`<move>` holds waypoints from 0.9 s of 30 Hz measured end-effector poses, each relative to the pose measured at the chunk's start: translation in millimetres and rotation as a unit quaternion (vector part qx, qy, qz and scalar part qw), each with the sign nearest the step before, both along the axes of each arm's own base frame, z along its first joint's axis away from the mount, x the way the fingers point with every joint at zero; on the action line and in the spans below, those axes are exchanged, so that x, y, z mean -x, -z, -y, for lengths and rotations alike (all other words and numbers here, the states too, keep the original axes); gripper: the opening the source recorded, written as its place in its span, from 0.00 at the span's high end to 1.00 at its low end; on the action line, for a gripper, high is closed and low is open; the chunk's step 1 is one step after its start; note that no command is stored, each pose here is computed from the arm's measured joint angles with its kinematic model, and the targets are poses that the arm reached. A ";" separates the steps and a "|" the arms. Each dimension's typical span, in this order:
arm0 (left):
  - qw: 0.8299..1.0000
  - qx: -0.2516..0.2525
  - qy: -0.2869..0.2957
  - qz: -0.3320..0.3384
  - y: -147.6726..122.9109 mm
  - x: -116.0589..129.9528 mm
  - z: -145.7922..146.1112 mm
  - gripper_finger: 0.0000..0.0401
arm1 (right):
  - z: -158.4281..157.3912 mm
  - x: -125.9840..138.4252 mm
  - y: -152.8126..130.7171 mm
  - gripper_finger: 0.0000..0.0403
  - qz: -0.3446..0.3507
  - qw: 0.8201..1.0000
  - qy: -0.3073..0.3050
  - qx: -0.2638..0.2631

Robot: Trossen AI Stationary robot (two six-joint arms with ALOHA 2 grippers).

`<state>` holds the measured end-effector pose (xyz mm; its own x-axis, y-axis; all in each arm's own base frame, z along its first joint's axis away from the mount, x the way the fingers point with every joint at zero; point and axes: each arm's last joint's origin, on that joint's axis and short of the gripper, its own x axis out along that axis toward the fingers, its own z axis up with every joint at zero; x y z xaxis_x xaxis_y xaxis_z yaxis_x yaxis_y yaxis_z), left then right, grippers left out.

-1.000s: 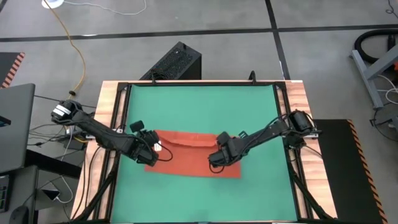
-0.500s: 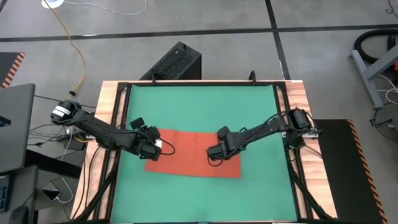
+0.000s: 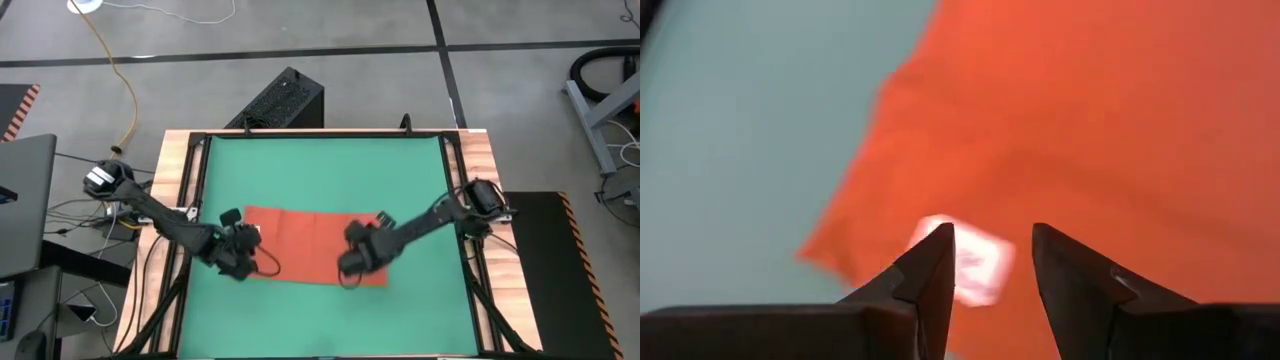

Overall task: Roll towel
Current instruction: Fold the orange towel

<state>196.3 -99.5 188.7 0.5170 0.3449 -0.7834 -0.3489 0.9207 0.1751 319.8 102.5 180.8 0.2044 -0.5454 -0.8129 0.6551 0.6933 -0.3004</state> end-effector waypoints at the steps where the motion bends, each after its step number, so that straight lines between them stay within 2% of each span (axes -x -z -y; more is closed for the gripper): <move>1: 1.000 0.010 0.008 0.013 -0.7 1.2 6.9 0.70 | -8.6 0.7 1.2 0.73 0.009 1.000 -0.018 -0.003; 4: 0.998 0.038 0.019 0.048 -2.6 6.7 24.4 0.78 | -30.6 6.2 7.5 0.77 0.043 0.998 -0.043 -0.015; 7: 0.997 0.029 0.020 0.074 -3.7 14.3 34.5 0.92 | -48.1 14.9 17.4 0.83 0.073 0.996 -0.051 -0.031; 9: 0.996 0.029 0.009 0.085 -3.7 17.9 37.0 0.98 | -55.5 23.4 23.4 0.88 0.080 0.995 -0.044 -0.037; 12: 0.996 0.036 -0.009 0.086 -2.9 20.8 37.4 0.99 | -63.1 34.0 30.2 0.96 0.090 0.995 -0.027 -0.044; 14: 0.995 0.038 -0.016 0.087 -0.9 22.8 37.2 1.00 | -67.3 38.3 31.7 0.98 0.097 0.994 -0.021 -0.044; 17: 0.996 0.046 -0.024 0.074 12.0 28.0 33.1 1.00 | -74.5 42.3 31.3 0.96 0.114 0.992 -0.014 -0.048; 23: 0.992 0.096 -0.065 0.053 57.1 43.9 21.3 1.00 | -83.1 48.2 31.4 0.98 0.124 0.991 -0.009 -0.058; 27: 0.989 0.104 -0.093 0.044 68.7 47.5 18.7 1.00 | -85.7 52.0 34.2 0.98 0.115 0.990 0.005 -0.083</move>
